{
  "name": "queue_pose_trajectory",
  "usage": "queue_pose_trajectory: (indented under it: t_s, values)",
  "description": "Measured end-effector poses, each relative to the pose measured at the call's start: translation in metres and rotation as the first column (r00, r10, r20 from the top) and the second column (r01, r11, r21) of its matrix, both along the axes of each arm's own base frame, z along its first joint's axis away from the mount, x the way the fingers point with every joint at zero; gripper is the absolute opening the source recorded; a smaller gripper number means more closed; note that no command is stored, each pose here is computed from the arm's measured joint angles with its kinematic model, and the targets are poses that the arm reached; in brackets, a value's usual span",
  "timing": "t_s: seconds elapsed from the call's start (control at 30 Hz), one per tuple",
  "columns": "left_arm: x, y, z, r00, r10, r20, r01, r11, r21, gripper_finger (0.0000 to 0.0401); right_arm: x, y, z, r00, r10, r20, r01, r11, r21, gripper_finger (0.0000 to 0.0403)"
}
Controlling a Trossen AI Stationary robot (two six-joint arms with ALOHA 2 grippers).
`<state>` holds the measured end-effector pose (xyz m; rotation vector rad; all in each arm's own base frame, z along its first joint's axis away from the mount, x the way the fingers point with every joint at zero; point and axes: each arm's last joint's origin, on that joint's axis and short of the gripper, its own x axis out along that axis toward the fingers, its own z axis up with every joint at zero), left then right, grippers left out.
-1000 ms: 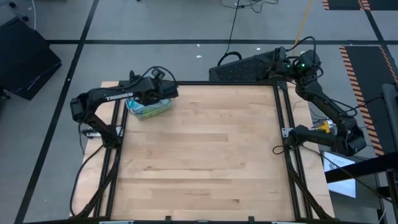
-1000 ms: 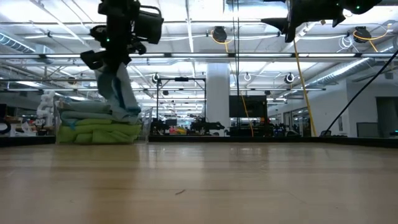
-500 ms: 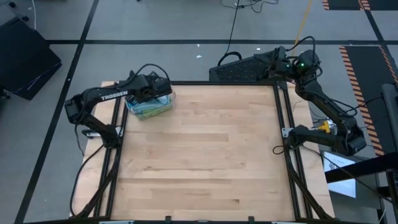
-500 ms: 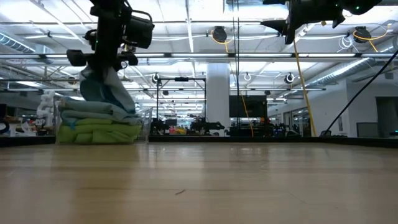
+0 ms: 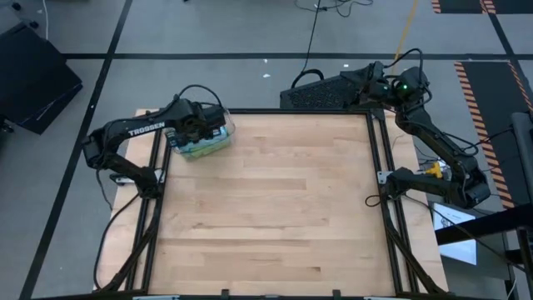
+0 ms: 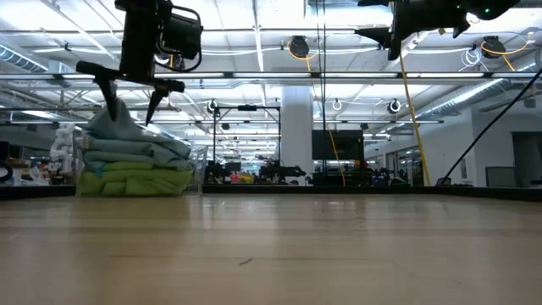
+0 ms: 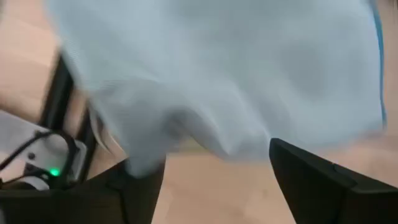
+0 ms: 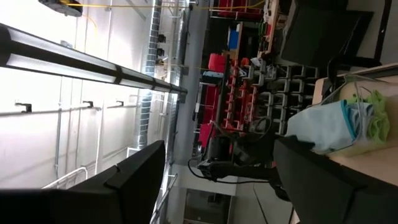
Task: Fold microfiber towels
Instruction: Stack the folded blue microfiber cloth on top of the blue microfiber cloth on the transparent bin
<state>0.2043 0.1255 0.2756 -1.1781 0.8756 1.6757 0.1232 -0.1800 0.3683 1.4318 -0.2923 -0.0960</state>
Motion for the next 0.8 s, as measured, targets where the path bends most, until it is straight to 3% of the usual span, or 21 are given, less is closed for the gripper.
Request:
queue_pose_trajectory:
  t_s: [0.1, 0.27, 0.4, 0.5, 0.7, 0.8]
  values:
    - [-0.001, -0.004, 0.011, 0.994, -0.079, 0.079, 0.083, 0.995, -0.051, 0.0291, 0.000, 0.000, 0.000, 1.000, 0.000, -0.001, 0.000, 1.000, -0.003, 0.0290]
    - [-0.007, -0.007, 0.051, 0.977, -0.126, 0.169, 0.112, 0.990, 0.091, 0.0257, 0.000, 0.000, 0.000, 1.000, 0.001, -0.003, -0.001, 1.000, -0.010, 0.0290]
    - [-0.020, 0.002, 0.068, 0.984, -0.105, 0.146, 0.082, 0.984, 0.156, 0.0200, 0.000, 0.001, 0.000, 1.000, 0.009, -0.005, -0.009, 1.000, -0.014, 0.0290]
    - [-0.031, 0.018, 0.063, 0.987, -0.119, 0.112, 0.109, 0.990, 0.092, 0.0145, 0.001, 0.001, 0.000, 1.000, 0.027, -0.010, -0.028, 0.999, -0.016, 0.0290]
    - [-0.032, 0.056, 0.038, 0.964, -0.266, 0.005, 0.266, 0.962, -0.057, 0.0033, 0.001, 0.001, -0.002, 0.999, 0.028, -0.020, -0.028, 1.000, -0.011, 0.0290]
    - [-0.028, 0.074, 0.017, 0.955, -0.295, -0.029, 0.285, 0.941, -0.181, 0.0007, 0.001, 0.001, -0.002, 0.999, 0.029, -0.022, -0.029, 1.000, -0.008, 0.0290]
